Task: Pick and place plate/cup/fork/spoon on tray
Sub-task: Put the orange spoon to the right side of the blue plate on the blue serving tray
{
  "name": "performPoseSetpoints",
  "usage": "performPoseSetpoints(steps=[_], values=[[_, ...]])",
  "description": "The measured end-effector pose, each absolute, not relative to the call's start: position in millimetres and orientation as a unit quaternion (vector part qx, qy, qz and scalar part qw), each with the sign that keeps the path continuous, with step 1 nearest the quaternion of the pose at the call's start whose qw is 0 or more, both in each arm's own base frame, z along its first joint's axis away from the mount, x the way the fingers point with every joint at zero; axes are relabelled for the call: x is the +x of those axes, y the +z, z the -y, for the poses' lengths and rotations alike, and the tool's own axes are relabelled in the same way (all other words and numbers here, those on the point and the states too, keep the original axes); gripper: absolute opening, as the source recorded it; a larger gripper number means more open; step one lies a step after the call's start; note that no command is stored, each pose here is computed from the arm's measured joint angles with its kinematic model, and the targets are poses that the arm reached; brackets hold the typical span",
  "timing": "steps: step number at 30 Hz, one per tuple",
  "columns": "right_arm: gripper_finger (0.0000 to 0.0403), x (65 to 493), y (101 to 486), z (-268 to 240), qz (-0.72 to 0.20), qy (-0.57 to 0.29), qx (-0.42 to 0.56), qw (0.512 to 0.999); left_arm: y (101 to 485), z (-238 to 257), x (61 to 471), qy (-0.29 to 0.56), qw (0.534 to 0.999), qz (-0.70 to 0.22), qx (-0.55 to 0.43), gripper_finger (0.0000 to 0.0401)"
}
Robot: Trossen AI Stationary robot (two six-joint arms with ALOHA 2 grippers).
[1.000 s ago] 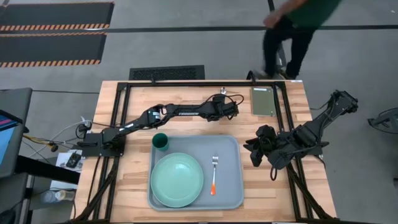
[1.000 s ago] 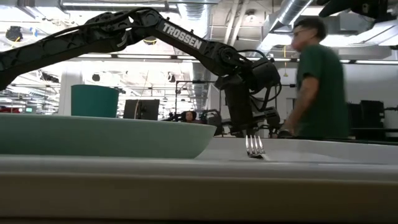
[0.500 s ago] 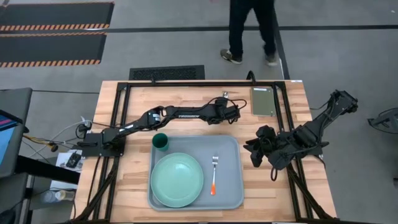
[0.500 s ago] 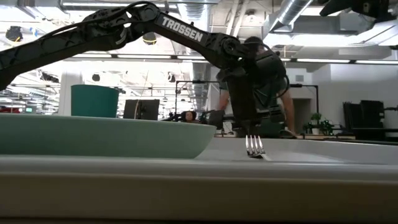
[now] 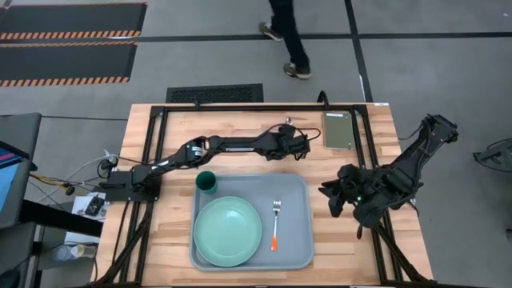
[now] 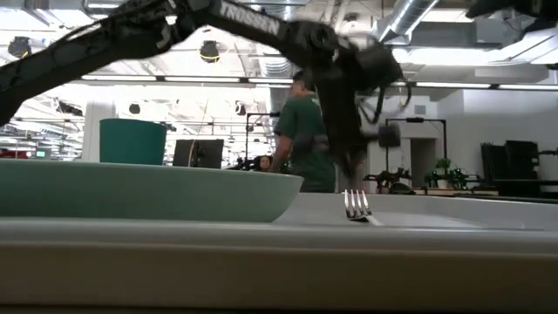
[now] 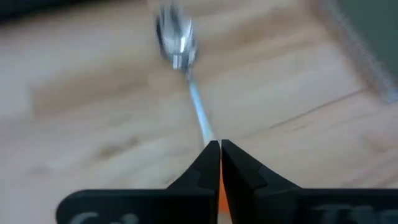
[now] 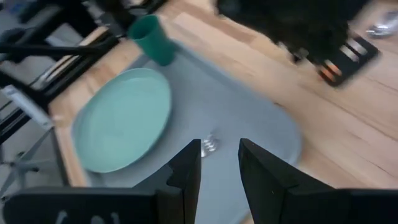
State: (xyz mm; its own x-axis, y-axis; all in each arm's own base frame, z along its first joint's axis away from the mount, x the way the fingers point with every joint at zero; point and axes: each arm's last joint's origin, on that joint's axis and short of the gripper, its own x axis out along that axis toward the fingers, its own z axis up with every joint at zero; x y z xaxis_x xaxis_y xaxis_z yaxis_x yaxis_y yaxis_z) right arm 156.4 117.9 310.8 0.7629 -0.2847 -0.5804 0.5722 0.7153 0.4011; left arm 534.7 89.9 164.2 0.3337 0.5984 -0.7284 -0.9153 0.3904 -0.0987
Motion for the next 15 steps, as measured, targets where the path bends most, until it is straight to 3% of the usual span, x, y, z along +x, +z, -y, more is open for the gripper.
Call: performPoseSetpoints(steps=[8,15], values=[[0.0134,150,290,-109,-0.244,-0.302,0.286,0.876,272,-64,493,0.515,0.791,-0.295,-0.148,0.0000],[0.0145,163,241,-75,-0.236,-0.407,0.307,0.827,370,-20,442,0.442,0.846,-0.294,-0.054,0.0000]])
